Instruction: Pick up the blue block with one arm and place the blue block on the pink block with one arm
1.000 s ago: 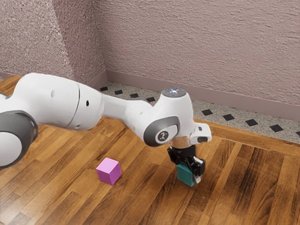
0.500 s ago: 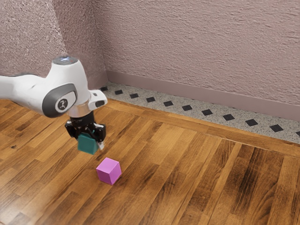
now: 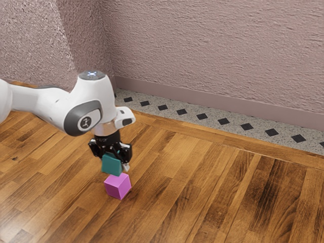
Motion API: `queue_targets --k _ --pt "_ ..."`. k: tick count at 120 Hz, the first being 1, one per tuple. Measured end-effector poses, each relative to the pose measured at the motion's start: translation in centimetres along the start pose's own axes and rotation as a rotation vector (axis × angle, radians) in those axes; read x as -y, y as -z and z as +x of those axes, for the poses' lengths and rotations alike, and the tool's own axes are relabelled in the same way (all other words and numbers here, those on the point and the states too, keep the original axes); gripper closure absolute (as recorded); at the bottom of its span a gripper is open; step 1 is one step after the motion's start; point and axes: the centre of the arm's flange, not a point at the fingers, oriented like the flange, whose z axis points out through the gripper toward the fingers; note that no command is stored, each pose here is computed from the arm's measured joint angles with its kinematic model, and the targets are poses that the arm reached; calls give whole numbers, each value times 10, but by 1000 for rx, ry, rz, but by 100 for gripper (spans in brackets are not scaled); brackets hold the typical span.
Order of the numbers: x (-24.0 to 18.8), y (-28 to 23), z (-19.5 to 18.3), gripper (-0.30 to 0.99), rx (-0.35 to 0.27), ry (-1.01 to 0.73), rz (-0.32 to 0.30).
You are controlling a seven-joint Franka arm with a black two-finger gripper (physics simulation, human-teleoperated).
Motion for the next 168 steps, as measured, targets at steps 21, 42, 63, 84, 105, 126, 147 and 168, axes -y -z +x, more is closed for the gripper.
queue_targets --k 21,42,63,84,105,126,147,168 --pt "18 -6 -1 42 -14 10 31" --pt "8 -13 0 44 -37 -27 38" --pt "-1 -33 -4 44 -26 -43 36" --pt "-6 -35 -11 44 -43 -52 30" --pt "-2 -34 -15 44 -55 -46 29" --pt "14 -34 -18 44 -55 -26 34" --pt "12 -33 -18 44 -64 -35 32" --pt "9 -33 -18 44 -73 -46 28"
